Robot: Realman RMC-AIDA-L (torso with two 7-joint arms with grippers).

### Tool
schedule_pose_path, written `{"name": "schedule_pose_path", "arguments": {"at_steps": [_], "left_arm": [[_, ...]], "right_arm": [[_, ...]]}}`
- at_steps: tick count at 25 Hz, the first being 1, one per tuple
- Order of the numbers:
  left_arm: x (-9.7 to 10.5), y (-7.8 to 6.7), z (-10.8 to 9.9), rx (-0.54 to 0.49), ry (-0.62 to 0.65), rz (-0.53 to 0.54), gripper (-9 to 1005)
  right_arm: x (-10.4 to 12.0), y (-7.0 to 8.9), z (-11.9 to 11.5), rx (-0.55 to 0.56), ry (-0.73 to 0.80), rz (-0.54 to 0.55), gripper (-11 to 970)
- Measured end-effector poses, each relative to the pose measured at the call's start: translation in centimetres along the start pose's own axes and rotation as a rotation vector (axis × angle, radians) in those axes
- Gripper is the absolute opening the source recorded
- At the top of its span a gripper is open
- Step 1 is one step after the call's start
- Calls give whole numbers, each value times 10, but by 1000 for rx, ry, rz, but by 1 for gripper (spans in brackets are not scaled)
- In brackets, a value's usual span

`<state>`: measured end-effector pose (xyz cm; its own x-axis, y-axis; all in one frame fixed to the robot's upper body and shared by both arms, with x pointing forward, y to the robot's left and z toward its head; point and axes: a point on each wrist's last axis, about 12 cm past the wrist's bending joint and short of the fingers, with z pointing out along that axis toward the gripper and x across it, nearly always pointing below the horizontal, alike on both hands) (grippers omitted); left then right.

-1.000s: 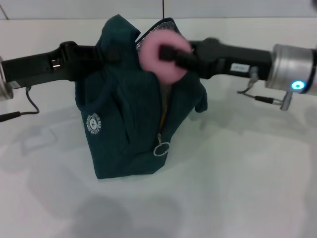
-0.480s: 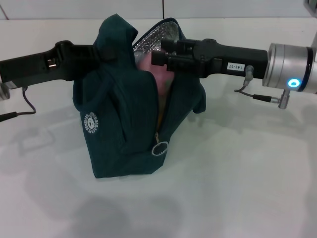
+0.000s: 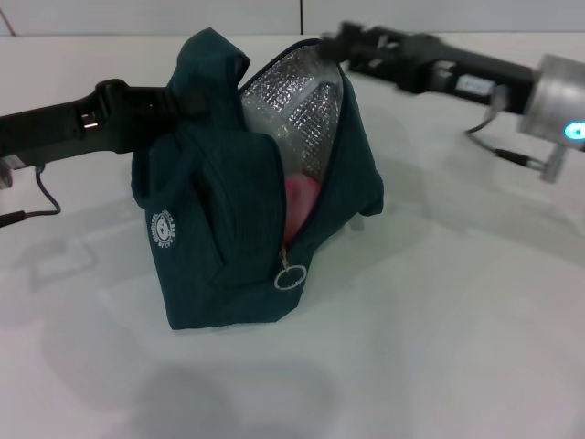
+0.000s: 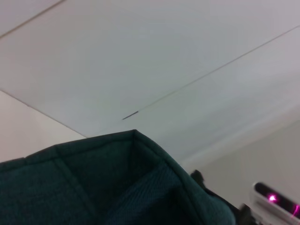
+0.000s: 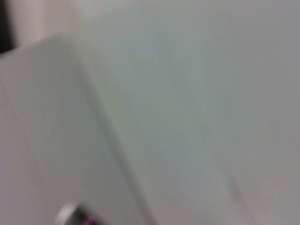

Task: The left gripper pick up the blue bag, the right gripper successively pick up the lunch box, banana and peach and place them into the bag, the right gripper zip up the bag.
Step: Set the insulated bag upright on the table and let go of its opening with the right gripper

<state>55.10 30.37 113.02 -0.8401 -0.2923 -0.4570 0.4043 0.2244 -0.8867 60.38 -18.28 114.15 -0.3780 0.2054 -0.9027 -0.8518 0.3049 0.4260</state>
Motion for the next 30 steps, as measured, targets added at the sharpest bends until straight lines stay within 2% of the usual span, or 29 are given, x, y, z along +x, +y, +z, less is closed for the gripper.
{"name": "schedule_pose_path", "arguments": {"at_steps": [3,6,8,12,15,20,30], "left_arm": [[0,0,-1,-1,-1,1,36],[-2,-1,2,4,3,6,36],[-3,-2,2,5,4,8,36],[-2,-2,5,11,11,7,36],[-1,-2,7,13,12,5,36],[-1,-2,7,13,15,4,36],[0,-1,8,13,18,2,37]], "right_arm": [[9,-9,-33,109,-78,136,675],[27,-14,-66,204,-127,287,675],[35,-15,-72,230,-129,345,676],[50,-14,-65,232,-84,433,674],[55,-13,-47,207,-18,466,672],[54,-9,-26,158,42,463,668],[51,-6,-17,127,93,434,660]]}}
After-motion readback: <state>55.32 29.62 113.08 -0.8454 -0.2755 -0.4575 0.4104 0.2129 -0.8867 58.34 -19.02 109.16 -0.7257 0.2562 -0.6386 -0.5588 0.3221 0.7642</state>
